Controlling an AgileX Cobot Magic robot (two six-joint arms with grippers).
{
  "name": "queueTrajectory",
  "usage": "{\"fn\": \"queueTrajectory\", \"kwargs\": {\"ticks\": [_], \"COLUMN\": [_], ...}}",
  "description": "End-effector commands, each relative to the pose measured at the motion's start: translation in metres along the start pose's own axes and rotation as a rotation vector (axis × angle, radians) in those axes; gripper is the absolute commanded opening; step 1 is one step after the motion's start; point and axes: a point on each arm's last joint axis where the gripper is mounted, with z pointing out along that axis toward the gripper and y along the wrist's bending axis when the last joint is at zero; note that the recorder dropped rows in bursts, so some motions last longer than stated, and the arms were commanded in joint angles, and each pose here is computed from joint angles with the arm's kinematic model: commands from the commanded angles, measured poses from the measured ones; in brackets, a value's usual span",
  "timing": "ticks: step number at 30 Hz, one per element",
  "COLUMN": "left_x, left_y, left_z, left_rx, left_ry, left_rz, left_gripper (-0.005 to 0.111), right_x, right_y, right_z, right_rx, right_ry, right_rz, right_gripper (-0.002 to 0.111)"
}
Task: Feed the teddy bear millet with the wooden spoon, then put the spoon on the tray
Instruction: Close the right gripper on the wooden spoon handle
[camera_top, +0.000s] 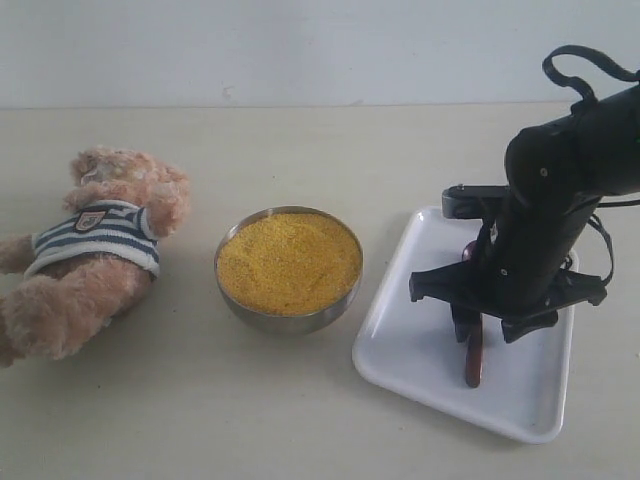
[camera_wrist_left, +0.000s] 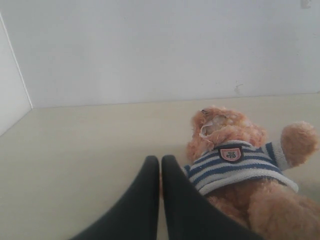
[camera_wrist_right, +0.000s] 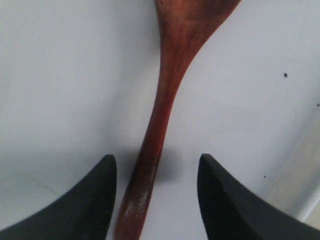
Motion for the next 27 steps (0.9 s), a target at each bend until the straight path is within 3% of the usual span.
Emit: {"fn": "queueTrajectory", "kwargs": {"ticks": [1,16,18,23,27], "left_x": [0.001,0.001,0.001,0.001,0.001], "left_y": [0.000,0.000,0.000,0.000,0.000], "left_z": [0.000,0.000,0.000,0.000,0.000], "left_rx": [-0.002,-0.002,-0.002,-0.002,-0.002], "left_ry": [0.003,0.003,0.003,0.003,0.003], "left_rz": [0.004,0.004,0.004,0.004,0.004], "left_gripper": [0.004,0.004,0.004,0.004,0.004], "right_x": [-0.001,0.001,0.001,0.002,0.002], "right_y": [0.001,0.000,0.000,0.000,-0.001], "right_z": [-0.001,0.012,0.012,0.012,0.012], "right_rx": [0.002,0.023,0.026,0.028,0.030], "right_ry": [-0.013,0.035,0.041,0.045,0.051], "right_rz": [-0.007,-0.006,-0.006,-0.008,-0.030], "right_gripper": [0.047,0.047,0.041,0.003,0.000]}}
